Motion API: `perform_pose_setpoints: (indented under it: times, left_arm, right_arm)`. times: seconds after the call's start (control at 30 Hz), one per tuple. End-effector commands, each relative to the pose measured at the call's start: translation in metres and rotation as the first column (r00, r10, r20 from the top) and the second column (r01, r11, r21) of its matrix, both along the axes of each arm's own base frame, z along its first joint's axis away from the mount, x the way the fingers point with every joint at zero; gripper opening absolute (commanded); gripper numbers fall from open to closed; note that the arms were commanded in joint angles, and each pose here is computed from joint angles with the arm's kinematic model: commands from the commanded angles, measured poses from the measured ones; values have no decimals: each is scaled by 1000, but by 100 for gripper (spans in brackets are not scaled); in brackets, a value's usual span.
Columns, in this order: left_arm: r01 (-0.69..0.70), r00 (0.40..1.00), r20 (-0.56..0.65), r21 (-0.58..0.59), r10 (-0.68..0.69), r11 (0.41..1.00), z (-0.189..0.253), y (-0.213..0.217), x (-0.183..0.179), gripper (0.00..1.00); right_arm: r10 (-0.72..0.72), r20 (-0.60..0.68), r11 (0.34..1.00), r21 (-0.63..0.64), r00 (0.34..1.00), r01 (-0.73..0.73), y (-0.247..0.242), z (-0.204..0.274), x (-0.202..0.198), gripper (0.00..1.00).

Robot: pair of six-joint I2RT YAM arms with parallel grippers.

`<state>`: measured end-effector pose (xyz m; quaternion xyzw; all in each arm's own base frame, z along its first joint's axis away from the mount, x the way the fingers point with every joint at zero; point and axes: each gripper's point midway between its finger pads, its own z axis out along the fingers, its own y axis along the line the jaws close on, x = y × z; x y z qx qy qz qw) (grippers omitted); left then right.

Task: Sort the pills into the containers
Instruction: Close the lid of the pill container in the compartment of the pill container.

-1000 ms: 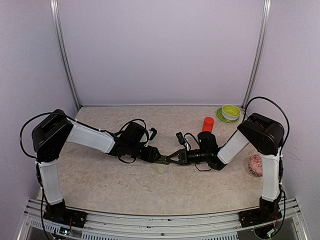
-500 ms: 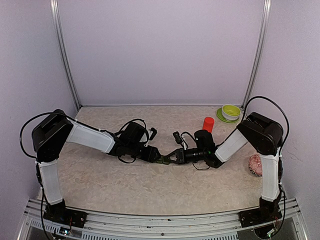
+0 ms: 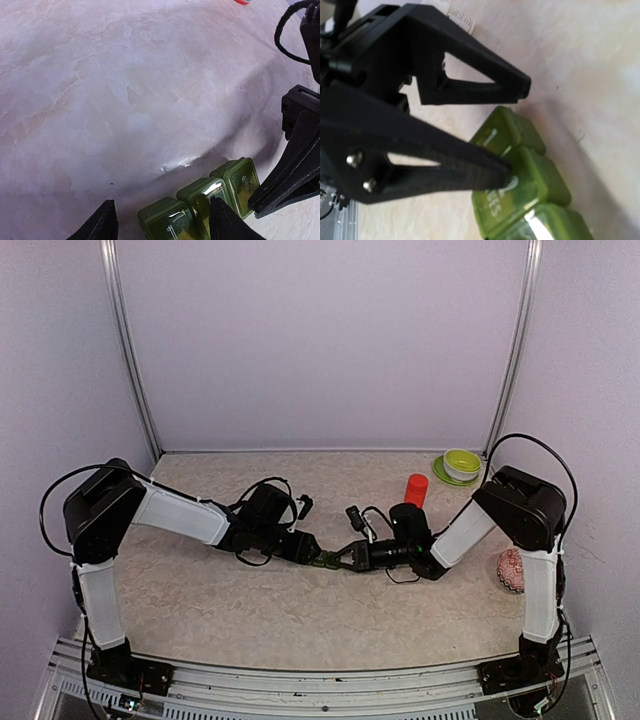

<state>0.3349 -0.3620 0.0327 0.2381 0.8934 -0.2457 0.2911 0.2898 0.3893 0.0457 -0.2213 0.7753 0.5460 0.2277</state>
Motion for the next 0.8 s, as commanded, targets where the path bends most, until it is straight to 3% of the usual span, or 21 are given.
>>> perform_pose_setpoints:
  times: [0.0, 0.3, 0.53, 0.77]
  left_arm:
    - [-14, 998, -58, 75, 18, 997, -27, 17, -8, 60]
    - [-20, 998, -52, 68, 24, 998, -25, 18, -6, 62]
    - [-25, 1000, -14, 18, 25, 1000, -8, 17, -4, 71]
    - [-27, 998, 53, -53, 30, 998, 18, 17, -4, 84]
  right_arm:
    - [-21, -96, 995, -104, 995, 11, -13, -41, -17, 0]
    - [75, 35, 997, -8, 997, -75, 7, 16, -9, 1]
    - [66, 138, 998, -11, 988, -65, 8, 65, -1, 17]
    - [11, 193, 988, -155, 981, 19, -13, 48, 3, 42]
